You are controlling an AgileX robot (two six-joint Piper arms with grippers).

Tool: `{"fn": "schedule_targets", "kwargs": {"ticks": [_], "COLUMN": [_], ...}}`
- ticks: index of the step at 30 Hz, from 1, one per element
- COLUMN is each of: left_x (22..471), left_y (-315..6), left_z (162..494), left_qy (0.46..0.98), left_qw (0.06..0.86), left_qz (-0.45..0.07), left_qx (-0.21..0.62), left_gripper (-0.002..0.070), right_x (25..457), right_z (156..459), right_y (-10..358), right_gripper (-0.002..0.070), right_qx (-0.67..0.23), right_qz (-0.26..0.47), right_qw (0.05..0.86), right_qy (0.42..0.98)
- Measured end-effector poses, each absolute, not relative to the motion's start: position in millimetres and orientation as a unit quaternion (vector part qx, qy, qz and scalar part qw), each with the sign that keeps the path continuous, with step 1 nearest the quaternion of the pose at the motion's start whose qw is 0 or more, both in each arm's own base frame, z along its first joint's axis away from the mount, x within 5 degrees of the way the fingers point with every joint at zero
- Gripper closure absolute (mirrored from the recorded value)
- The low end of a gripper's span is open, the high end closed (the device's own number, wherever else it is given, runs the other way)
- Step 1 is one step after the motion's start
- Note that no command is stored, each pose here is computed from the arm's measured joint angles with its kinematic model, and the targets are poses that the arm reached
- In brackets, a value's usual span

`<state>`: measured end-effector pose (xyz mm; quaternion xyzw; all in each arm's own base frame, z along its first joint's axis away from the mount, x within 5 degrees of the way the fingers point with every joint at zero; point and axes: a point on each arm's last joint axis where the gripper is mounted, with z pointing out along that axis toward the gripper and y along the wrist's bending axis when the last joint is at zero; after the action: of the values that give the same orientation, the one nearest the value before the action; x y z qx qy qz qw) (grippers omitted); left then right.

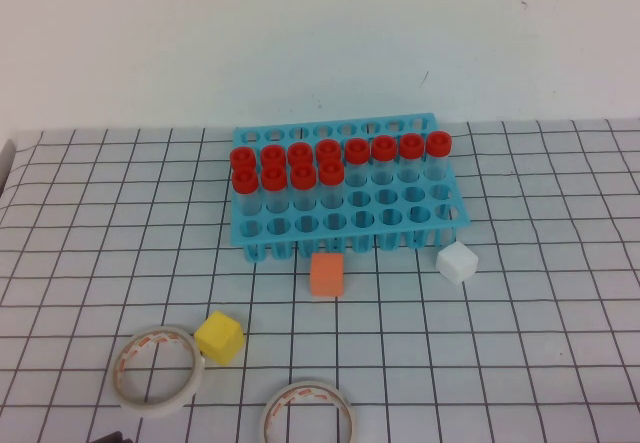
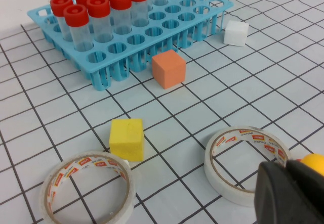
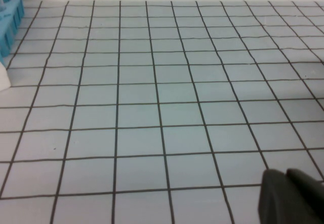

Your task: Place the test tubes

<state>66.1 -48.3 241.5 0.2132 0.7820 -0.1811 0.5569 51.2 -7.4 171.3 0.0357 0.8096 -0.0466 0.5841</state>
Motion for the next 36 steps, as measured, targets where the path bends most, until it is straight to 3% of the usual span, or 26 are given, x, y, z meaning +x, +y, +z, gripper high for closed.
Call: {"fn": "schedule_targets", "kwargs": {"ticks": [11,14,20,27,36], "left_x": [64.1,62.6,66.3,56.7,56.3], "left_y": [-50.5,-46.5,-24.2,-3.7,-0.3], "left_z": [241.5,241.7,241.6,214.3,194.0], "left_qy": [0.777,0.757,0.746,0.735,0.730], "left_qw": [0.555,0.584,0.650,0.678,0.683], "left_qz": [-0.187,-0.132,-0.072,-0.018,0.007], "left_qx": [0.231,0.261,0.122,0.012,0.008], "left_gripper": [0.0676,0.0676,0.0676,0.0676,0.0676], "right_x": [51.2,51.2,51.2,51.2,51.2], "right_z": [171.3,171.3,171.3,171.2,171.4], "right_y": [-7.4,-7.4,-7.4,-7.4,-7.5], "right_gripper": [0.0678,0.0678,0.0678,0.0678,0.0678], "right_qx": [0.036,0.036,0.036,0.036,0.036], "right_qz": [-0.047,-0.047,-0.047,-0.047,-0.047], "right_qw": [0.584,0.584,0.584,0.583,0.584], "right_qy": [0.810,0.810,0.810,0.810,0.810]}}
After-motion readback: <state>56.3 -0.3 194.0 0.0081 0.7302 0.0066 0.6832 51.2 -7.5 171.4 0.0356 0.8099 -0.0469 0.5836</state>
